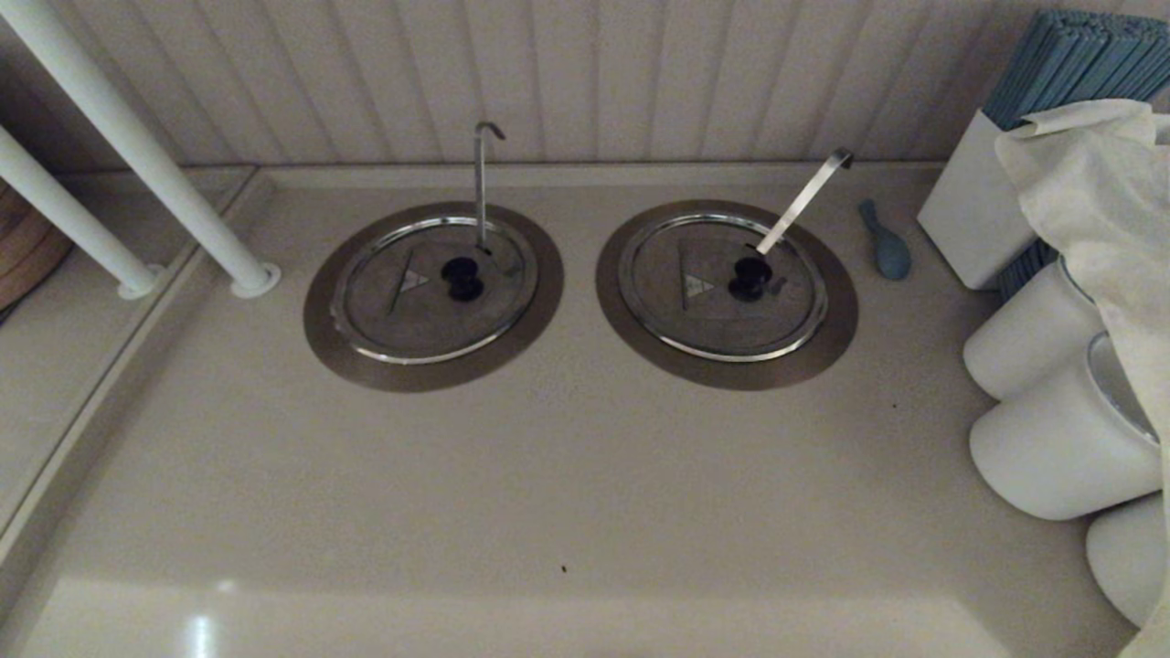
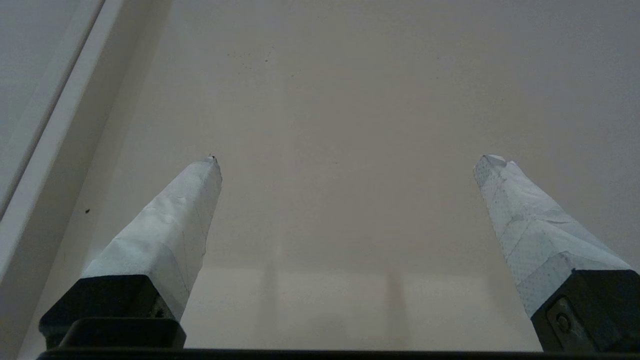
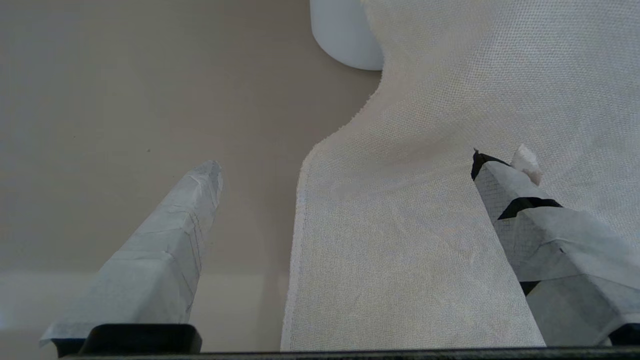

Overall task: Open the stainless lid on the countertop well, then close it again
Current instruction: Open the lid

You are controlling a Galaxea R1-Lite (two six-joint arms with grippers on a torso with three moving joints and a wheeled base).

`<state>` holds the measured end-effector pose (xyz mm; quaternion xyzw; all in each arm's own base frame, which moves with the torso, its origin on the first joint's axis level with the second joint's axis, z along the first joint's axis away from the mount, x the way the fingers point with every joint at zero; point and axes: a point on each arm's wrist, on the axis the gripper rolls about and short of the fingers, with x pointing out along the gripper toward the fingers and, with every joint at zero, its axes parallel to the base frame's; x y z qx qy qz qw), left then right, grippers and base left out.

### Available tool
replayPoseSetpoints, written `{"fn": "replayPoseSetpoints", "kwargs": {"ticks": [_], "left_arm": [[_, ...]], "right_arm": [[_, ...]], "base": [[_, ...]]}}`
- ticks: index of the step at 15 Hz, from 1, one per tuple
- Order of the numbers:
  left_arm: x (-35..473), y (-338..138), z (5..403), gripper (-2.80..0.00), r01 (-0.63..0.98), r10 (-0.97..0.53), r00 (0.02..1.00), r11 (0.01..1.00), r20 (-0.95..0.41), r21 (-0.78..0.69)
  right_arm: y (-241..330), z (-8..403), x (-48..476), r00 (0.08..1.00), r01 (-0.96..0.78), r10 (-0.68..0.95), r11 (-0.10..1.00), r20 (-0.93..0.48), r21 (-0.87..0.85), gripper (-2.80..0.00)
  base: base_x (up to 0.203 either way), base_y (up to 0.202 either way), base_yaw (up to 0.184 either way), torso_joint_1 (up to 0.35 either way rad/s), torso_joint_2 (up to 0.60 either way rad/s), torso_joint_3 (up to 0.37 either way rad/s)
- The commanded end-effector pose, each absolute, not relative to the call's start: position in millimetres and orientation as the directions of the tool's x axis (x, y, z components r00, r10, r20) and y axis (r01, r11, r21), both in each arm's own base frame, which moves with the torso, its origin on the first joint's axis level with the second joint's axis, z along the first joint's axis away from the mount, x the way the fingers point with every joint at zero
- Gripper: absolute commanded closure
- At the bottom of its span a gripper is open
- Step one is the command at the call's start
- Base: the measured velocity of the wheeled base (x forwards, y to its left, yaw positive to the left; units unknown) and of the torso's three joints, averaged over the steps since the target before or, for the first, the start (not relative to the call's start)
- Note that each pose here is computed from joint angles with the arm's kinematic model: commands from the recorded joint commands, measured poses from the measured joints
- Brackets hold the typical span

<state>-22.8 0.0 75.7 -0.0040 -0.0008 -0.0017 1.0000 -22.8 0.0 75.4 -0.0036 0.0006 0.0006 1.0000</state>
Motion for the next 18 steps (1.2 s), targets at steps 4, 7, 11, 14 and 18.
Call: {"fn": "replayPoseSetpoints", "kwargs": {"ticks": [4, 7, 11, 14, 18], "left_arm": [[-23, 0, 76, -2.80, 0.003, -0.003, 1.000, 1.000, 0.001, -0.009], [-23, 0, 76, -2.80, 0.001, -0.001, 1.000, 1.000, 0.002, -0.006], [-39, 0, 122, -2.80, 0.011, -0.009, 0.992, 1.000, 0.124, -0.015], [-29, -1, 159, -2.80, 0.045, -0.044, 0.999, 0.999, 0.017, -0.018], [27, -2, 201, -2.80, 0.107, -0.109, 0.989, 0.994, -0.095, -0.030]], "right_arm": [[0, 75, -23, 1.000, -0.002, 0.002, 1.000, -0.003, -0.006, -2.80], [0, 75, -23, 1.000, -0.002, 0.002, 1.000, -0.003, -0.005, -2.80], [0, 75, -23, 1.000, -0.002, 0.002, 1.000, -0.003, -0.002, -2.80], [0, 75, -23, 1.000, 0.000, 0.000, 1.000, -0.003, 0.002, -2.80], [0, 75, -23, 1.000, 0.000, 0.000, 1.000, -0.003, 0.002, -2.80]], "base": [[0.000, 0.000, 0.000, 0.000, 0.00, 0.000], [0.000, 0.000, 0.000, 0.000, 0.00, 0.000], [0.000, 0.000, 0.000, 0.000, 0.00, 0.000], [0.000, 0.000, 0.000, 0.000, 0.00, 0.000], [0.000, 0.000, 0.000, 0.000, 0.00, 0.000]]}}
